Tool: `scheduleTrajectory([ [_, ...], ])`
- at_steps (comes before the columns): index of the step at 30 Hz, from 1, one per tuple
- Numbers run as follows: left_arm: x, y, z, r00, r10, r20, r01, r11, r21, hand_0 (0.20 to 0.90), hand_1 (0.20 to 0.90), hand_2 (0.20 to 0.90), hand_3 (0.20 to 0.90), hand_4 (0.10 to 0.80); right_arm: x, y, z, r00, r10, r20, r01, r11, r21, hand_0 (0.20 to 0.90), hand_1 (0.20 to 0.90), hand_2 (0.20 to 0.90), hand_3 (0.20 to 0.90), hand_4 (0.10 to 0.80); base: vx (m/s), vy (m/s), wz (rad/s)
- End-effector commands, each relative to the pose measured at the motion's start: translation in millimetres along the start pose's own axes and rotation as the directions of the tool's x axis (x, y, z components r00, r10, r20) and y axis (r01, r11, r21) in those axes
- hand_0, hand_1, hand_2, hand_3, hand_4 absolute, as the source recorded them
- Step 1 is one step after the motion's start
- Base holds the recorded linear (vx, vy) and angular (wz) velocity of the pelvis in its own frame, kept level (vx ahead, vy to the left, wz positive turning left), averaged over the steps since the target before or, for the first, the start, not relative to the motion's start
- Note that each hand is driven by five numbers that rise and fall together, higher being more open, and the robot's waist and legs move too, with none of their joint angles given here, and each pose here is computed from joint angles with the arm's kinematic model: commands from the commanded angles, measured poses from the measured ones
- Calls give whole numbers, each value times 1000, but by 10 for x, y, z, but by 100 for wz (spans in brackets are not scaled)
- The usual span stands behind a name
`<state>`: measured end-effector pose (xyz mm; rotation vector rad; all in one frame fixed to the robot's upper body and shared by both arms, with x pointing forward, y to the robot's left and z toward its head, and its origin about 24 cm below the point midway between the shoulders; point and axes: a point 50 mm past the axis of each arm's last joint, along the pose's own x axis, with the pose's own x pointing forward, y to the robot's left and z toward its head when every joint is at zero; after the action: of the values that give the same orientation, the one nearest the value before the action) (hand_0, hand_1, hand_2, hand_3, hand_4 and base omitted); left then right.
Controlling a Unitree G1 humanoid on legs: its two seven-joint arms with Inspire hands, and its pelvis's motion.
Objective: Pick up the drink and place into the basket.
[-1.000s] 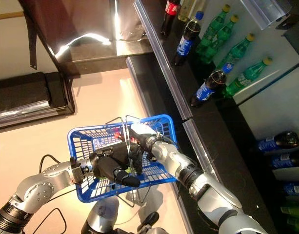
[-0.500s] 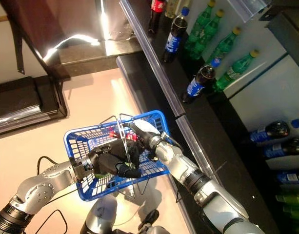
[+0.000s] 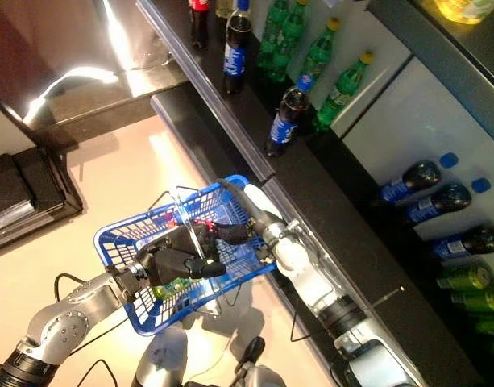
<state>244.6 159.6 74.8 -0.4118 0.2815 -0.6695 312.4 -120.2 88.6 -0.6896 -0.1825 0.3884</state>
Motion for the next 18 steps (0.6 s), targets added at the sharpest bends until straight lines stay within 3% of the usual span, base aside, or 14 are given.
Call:
scheduleTrajectory([
  [1,23,-636,789,668,-349,657,452,892,14,300,300,300,200,100,-264,54,-116,997,-57,49,52,994,98,900,900,900,900,800,-14,63,-26],
  [8,-113,-234,641,707,-130,695,280,954,-106,300,300,300,200,100,-637,-33,-406,976,-214,-51,220,950,223,900,900,900,900,800,-14,58,-29],
  [18,-287,241,341,737,114,666,61,971,-233,300,300,300,200,100,-1098,-85,-825,920,-304,-248,370,880,297,900,900,900,900,800,3,36,-13],
])
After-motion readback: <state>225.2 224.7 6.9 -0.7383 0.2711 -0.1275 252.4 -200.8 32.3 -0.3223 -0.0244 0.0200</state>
